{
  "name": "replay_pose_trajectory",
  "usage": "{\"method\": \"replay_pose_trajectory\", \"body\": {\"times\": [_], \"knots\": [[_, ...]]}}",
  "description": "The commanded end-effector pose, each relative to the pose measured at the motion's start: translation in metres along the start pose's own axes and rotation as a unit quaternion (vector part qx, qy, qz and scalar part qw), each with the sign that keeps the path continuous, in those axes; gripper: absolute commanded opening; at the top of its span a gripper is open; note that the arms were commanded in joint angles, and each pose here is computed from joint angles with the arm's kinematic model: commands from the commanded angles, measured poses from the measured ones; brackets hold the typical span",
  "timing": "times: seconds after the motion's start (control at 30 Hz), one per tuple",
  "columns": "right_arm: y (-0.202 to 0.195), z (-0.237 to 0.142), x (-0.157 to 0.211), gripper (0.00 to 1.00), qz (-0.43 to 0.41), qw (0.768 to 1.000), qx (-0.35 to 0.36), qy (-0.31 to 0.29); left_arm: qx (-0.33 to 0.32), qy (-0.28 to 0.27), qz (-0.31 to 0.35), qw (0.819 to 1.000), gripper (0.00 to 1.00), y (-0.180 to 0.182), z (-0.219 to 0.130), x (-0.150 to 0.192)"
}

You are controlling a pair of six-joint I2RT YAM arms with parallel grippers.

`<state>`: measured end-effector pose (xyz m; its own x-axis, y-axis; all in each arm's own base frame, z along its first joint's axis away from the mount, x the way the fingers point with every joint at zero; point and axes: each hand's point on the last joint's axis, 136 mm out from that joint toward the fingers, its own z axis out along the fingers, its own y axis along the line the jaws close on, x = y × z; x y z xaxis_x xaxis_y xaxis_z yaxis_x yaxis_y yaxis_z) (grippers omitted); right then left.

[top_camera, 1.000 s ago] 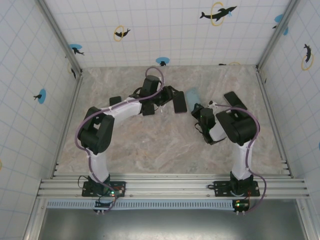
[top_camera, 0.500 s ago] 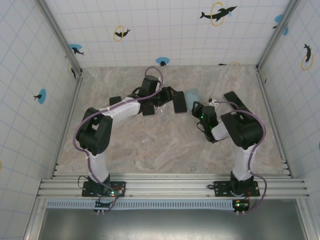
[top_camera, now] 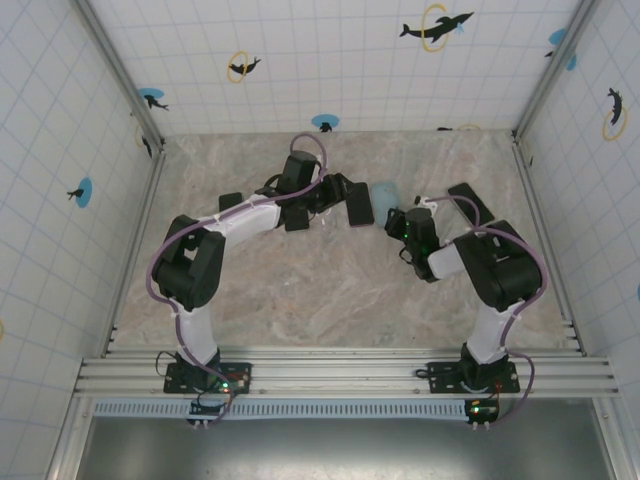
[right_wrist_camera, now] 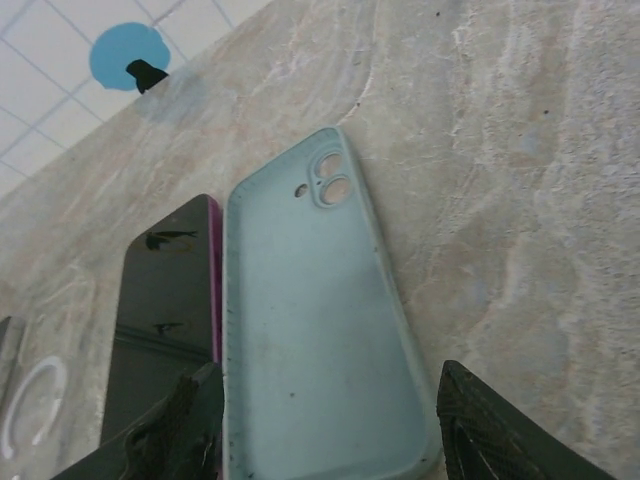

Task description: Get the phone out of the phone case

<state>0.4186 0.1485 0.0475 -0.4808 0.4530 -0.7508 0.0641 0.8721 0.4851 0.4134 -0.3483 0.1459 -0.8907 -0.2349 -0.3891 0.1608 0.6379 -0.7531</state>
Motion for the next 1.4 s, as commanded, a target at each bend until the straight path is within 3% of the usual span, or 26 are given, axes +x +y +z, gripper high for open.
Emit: {"method": "replay_pose_trajectory", "body": {"times": [0.0,0.17,0.3,0.7,1.03,1.1,1.37], "knots": [[0.014,-0.003,-0.031,0.59,-0.028,0.999,-0.013,-0.025,0.003,0.0,0.017,1.0,0.69,-0.006,-0.012,-0.004],[0.007,-0.004,-0.053,0.69,-0.09,0.996,0.002,0.003,0.006,-0.006,0.037,0.999,0.7,-0.012,-0.018,-0.006],[-0.01,-0.007,-0.071,0.78,-0.156,0.987,0.022,0.037,0.012,-0.003,0.052,0.999,0.79,-0.015,-0.022,-0.003],[-0.105,-0.013,-0.108,0.82,-0.301,0.94,0.064,0.148,0.082,0.004,0.028,0.996,0.88,-0.033,-0.027,0.017],[-0.167,-0.002,-0.104,0.87,-0.305,0.925,0.08,0.21,0.105,0.009,0.004,0.994,0.89,-0.041,-0.038,0.038],[-0.176,0.0,-0.105,0.99,-0.297,0.926,0.083,0.216,0.1,0.008,0.01,0.995,0.89,-0.038,-0.044,0.042],[-0.177,0.017,-0.109,0.99,-0.289,0.924,0.063,0.243,0.088,0.027,0.014,0.996,0.9,-0.03,-0.05,0.055]]}}
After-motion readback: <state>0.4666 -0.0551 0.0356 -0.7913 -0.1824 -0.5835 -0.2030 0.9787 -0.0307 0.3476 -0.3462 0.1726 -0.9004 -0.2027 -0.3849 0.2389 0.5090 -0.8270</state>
